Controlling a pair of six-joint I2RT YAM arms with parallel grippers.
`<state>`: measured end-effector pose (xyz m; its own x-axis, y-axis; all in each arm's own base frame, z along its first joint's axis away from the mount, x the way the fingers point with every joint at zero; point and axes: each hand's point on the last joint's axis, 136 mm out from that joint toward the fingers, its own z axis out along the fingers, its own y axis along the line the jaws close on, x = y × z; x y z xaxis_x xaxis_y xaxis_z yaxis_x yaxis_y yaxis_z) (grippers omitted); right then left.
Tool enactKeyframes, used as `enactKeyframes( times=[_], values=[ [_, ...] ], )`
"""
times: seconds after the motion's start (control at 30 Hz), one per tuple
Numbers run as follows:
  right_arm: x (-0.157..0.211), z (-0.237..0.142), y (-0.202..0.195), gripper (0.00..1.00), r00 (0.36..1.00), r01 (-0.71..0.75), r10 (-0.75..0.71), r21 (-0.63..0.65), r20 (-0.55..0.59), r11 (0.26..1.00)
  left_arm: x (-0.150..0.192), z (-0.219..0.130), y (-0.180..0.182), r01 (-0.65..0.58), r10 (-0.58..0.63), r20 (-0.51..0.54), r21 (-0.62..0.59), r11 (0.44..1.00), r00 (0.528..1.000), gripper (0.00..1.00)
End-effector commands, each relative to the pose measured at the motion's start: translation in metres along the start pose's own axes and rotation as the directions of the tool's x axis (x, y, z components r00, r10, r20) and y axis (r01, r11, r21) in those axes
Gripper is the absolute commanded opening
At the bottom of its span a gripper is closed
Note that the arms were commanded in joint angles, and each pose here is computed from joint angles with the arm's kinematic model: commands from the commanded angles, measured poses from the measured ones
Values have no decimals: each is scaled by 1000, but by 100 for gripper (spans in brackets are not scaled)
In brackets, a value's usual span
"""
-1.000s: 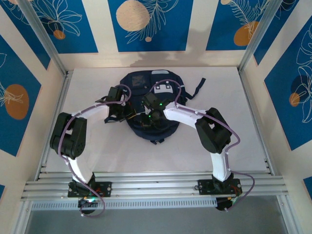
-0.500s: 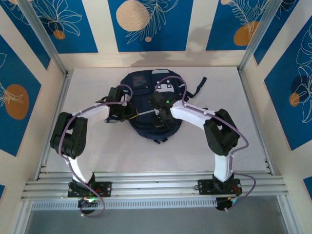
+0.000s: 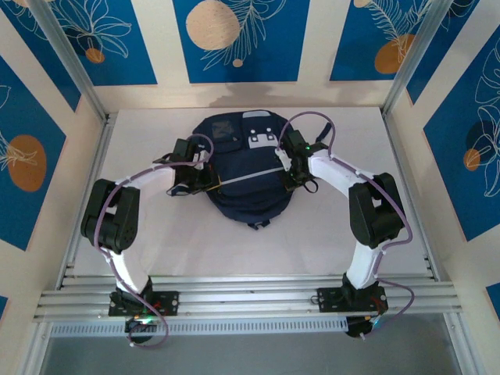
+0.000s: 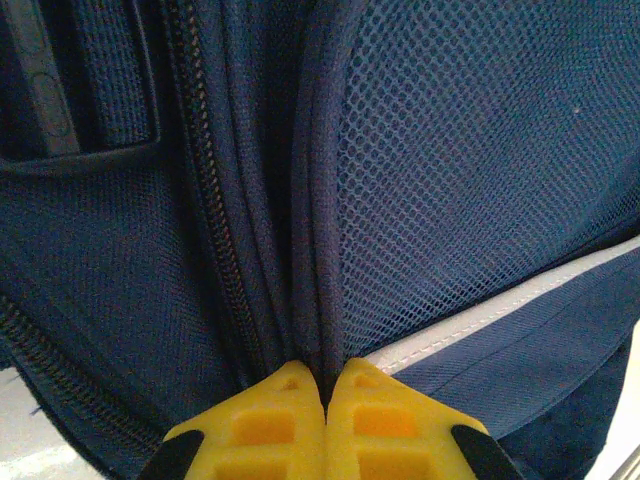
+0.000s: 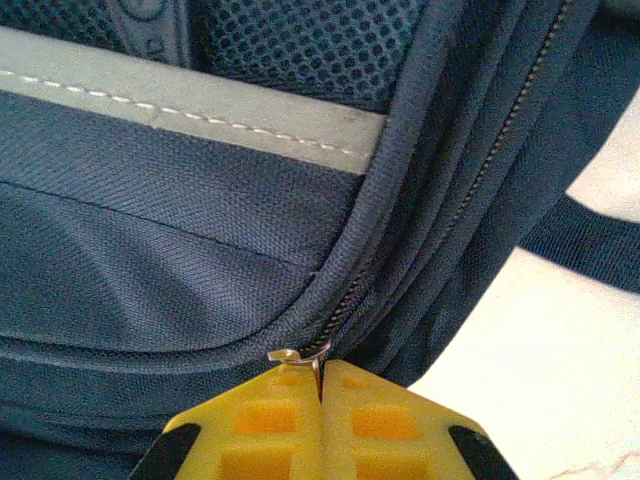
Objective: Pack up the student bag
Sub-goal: Unzip the student bag at the top-center of the table.
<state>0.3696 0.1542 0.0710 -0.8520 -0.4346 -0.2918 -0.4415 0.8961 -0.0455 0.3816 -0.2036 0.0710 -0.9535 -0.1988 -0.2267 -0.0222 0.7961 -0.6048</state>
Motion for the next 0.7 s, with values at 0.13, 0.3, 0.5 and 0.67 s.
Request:
enactKeyframes(
  times=[0.13, 0.3, 0.5, 0.67],
  values=[
    [21, 3, 40, 0, 977, 212, -213, -45, -4, 976, -33, -14, 60, 64, -54, 56, -180, 982, 997, 0],
    [30, 4, 109, 0, 958, 288, -283, -164, 54, 944, -77, -29, 51, 95, -79, 122, -135, 986, 989, 0],
    [4, 10, 168, 0, 943, 331, -313, -217, 112, 918, -95, -51, 27, 119, -100, 172, -102, 988, 980, 51],
    [-13, 6, 182, 0, 952, 306, -289, -226, 105, 925, -59, -65, 14, 157, -149, 143, -45, 987, 978, 59]
  ],
)
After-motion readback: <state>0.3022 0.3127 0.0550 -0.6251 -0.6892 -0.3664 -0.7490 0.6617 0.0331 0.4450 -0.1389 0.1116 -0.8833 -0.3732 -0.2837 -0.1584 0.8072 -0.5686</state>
